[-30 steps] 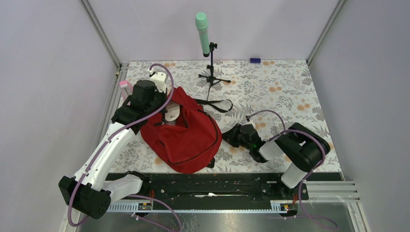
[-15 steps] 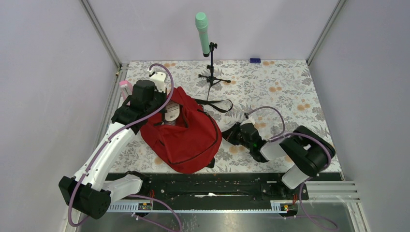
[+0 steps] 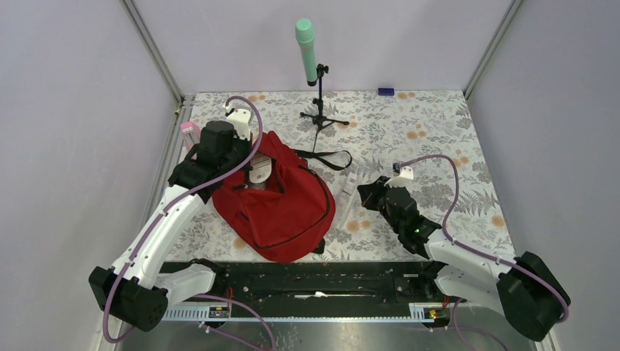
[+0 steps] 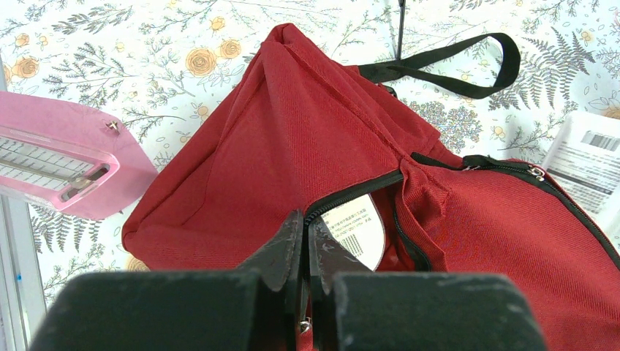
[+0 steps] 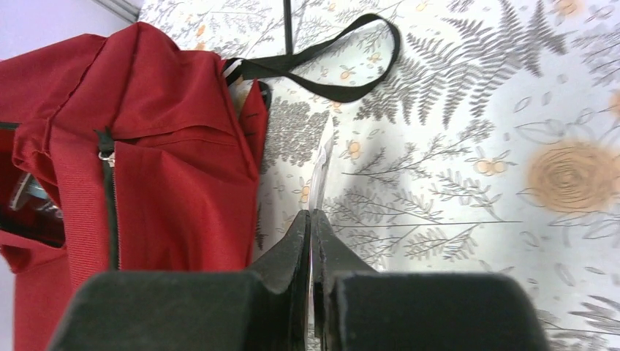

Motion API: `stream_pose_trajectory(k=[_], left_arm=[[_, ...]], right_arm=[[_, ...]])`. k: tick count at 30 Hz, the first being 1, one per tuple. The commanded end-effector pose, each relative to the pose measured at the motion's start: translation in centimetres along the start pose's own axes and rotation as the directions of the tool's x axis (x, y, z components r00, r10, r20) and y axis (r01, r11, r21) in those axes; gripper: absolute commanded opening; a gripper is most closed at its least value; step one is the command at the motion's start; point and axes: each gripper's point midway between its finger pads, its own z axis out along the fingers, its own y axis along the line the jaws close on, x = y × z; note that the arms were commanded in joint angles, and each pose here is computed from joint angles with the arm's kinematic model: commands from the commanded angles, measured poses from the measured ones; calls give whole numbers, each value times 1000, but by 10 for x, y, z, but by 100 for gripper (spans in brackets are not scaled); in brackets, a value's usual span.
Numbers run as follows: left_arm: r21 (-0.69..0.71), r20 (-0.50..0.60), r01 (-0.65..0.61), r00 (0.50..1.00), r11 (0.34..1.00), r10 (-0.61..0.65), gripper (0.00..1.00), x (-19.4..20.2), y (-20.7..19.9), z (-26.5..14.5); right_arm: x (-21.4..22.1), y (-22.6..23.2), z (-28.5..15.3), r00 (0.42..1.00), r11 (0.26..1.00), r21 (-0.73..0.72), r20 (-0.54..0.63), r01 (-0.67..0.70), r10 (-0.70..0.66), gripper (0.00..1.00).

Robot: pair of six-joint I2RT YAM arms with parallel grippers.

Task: Pack the student bag
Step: Pick up the stationery from the center of the board.

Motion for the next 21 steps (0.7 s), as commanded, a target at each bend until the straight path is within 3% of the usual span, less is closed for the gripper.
stream_pose_trajectory(k=[1, 3, 9, 11, 14, 18, 21], left_arm=[[-11, 183, 6, 983, 1000, -4, 0, -46, 4, -14], [5, 186, -1, 982, 1000, 0, 5, -47, 1, -15], [66, 223, -14, 975, 998, -1, 60, -53, -9, -19], [124, 248, -29, 969, 992, -3, 72, -56, -20, -24], [199, 281, -53, 960, 979, -5, 83, -58, -33, -30], [343, 324, -115, 946, 932, -3, 89, -62, -60, -41], [525, 364, -204, 931, 826, -1, 91, -60, -95, -59]], right_arm=[[-23, -11, -14, 987, 987, 70, 51, 148, -151, 0], [-33, -3, -21, 982, 984, 48, 67, 173, -176, 0], [-63, 32, -39, 968, 970, -51, 100, 236, -230, 0], [-70, 49, -43, 965, 961, -112, 99, 252, -241, 0], [-82, 77, -51, 963, 944, -195, 101, 266, -251, 0], [-98, 104, -63, 958, 917, -280, 122, 282, -258, 0], [-106, 130, -75, 954, 876, -378, 130, 301, -271, 0]])
